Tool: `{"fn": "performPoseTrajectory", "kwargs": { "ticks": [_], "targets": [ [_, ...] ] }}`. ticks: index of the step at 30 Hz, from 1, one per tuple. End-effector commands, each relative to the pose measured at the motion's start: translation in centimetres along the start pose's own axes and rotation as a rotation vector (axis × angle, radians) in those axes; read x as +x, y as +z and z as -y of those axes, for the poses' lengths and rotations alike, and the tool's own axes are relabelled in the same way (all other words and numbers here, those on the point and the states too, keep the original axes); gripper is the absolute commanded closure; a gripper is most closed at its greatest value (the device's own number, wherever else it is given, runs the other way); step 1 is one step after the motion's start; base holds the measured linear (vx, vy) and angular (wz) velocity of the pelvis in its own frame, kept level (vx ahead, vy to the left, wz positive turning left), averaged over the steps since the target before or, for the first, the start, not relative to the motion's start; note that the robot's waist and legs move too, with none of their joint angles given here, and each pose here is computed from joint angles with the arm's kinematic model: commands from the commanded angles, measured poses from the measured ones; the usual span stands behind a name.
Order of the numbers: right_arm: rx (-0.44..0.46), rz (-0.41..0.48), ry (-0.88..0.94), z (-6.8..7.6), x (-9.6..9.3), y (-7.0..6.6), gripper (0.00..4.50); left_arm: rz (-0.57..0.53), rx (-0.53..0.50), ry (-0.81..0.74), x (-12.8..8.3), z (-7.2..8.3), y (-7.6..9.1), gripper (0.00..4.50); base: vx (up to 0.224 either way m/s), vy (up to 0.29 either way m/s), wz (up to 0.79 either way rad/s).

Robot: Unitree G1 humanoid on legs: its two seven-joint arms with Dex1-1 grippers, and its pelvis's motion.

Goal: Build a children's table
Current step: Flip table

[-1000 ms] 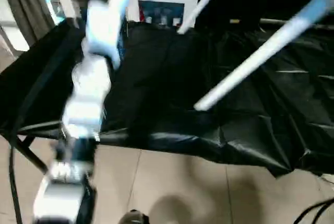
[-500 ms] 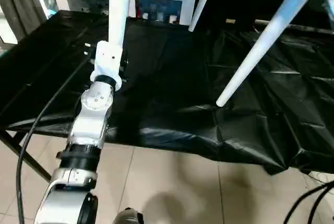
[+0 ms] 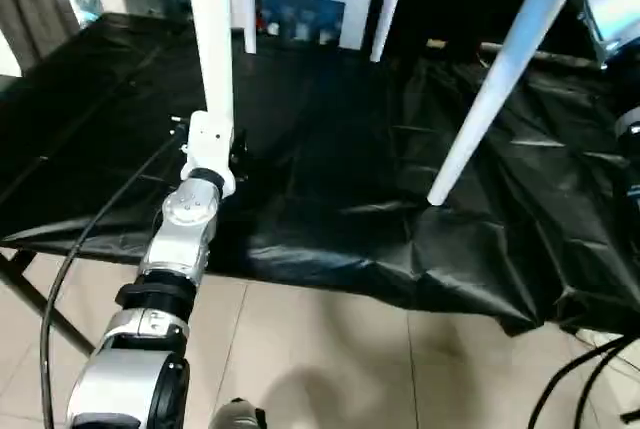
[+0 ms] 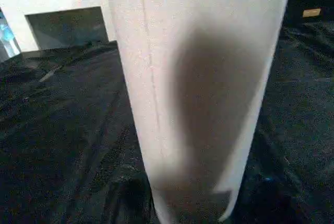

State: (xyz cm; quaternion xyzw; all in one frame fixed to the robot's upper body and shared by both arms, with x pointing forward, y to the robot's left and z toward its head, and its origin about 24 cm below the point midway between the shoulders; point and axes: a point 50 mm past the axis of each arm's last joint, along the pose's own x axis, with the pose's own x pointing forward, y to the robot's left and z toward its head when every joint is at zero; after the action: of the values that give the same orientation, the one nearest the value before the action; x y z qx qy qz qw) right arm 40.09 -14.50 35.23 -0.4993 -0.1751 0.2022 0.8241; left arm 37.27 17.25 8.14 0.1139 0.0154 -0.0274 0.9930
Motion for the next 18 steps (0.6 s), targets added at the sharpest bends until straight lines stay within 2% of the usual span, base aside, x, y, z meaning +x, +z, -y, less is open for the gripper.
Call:
{"fn": "performPoseTrajectory", "kwargs": {
  "ticks": [1,3,6,8,9,12,13,16,18],
  "targets": [
    [0.044,0.172,-0.018,1.5,-0.5,2.5,1.19,-0.192,0.064,-0.016,-0.9,0.0,-4.0,2.96,0.0,0.0,0.0],
    [0.029,0.205,-0.016,1.3,-0.5,2.8,1.01,-0.192,0.063,-0.015,-0.9,-0.1,-4.2,2.96,0.0,0.0,0.0],
    [0.047,0.311,-0.004,0.5,-0.6,3.5,0.99,-0.192,0.062,-0.009,-0.9,-0.2,-4.2,2.96,0.0,0.0,0.0],
    [0.08,0.435,-0.01,-0.1,-1.1,4.3,0.99,-0.195,0.066,-0.002,-0.8,-0.4,-4.3,2.96,0.0,0.0,0.0],
    [0.11,0.504,-0.006,-0.5,-1.4,4.6,0.99,-0.198,0.07,0.001,-0.8,-0.5,-4.4,2.96,0.0,0.0,0.0],
    [0.273,0.665,-0.004,-1.8,-2.1,5.1,0.99,-0.204,0.085,0.007,-0.8,-0.9,-4.5,2.96,0.0,0.0,0.0],
    [0.273,0.665,-0.004,-1.8,-2.1,5.1,0.99,-0.204,0.085,0.007,-0.8,-0.9,-4.5,2.96,0.0,0.0,0.0],
    [0.353,0.735,0.017,-3.5,-2.6,5.3,0.99,-0.208,0.11,0.003,-0.7,-1.5,-4.5,2.96,0.0,0.0,0.0],
    [0.358,0.733,0.022,-3.7,-2.6,5.3,0.99,-0.208,0.111,-0.001,-0.7,-1.6,-4.4,2.96,0.0,0.0,0.0]
  ]
}}
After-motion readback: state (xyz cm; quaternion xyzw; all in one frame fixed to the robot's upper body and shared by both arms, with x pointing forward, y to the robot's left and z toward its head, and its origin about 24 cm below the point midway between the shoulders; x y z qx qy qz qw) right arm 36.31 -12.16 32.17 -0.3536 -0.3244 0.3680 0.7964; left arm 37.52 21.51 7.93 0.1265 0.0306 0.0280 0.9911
